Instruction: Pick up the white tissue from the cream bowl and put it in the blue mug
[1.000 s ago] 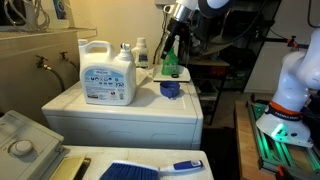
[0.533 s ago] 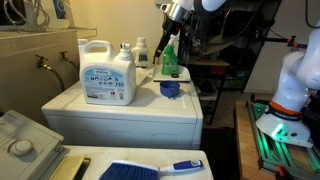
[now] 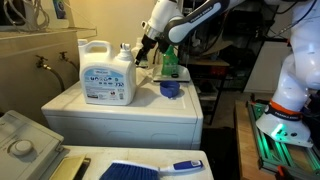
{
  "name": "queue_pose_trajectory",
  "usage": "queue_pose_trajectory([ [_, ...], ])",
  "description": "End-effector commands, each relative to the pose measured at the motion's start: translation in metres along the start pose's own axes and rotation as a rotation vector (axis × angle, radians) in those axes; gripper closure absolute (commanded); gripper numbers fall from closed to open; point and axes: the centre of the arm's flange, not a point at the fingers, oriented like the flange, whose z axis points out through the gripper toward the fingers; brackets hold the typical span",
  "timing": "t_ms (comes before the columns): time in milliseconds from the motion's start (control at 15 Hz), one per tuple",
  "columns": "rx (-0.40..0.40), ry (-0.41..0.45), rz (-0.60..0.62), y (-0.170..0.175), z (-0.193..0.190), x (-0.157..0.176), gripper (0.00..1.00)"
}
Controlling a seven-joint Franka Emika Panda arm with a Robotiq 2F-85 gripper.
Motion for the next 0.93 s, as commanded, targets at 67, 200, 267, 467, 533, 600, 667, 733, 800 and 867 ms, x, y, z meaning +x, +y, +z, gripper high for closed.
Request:
queue_pose_trajectory([
  [67,-0.019,-0.026,0.039,0.012,0.028,0.013,0.00],
  [200,-0.022,-0.028,0.042,0.014,0.039,0.017,0.00],
  [267,-0.021,-0.026,0.040,0.012,0.038,0.018,0.00],
  [467,-0.009,-0.056,0.049,0.011,0.044,0.015,0.00],
  [533,-0.012,-0.060,0.061,0.011,0.048,0.013,0.00],
  [600,-0.009,-0.064,0.079,0.012,0.056,0.011,0.00],
  [667,-0.017,-0.063,0.089,0.012,0.063,0.010,0.00],
  [733,-0.016,-0.068,0.097,0.012,0.069,0.009,0.00],
  [800,-0.016,-0.084,0.104,0.012,0.074,0.008,0.00],
  [867,-0.004,-0.101,0.110,0.012,0.078,0.007,0.00],
])
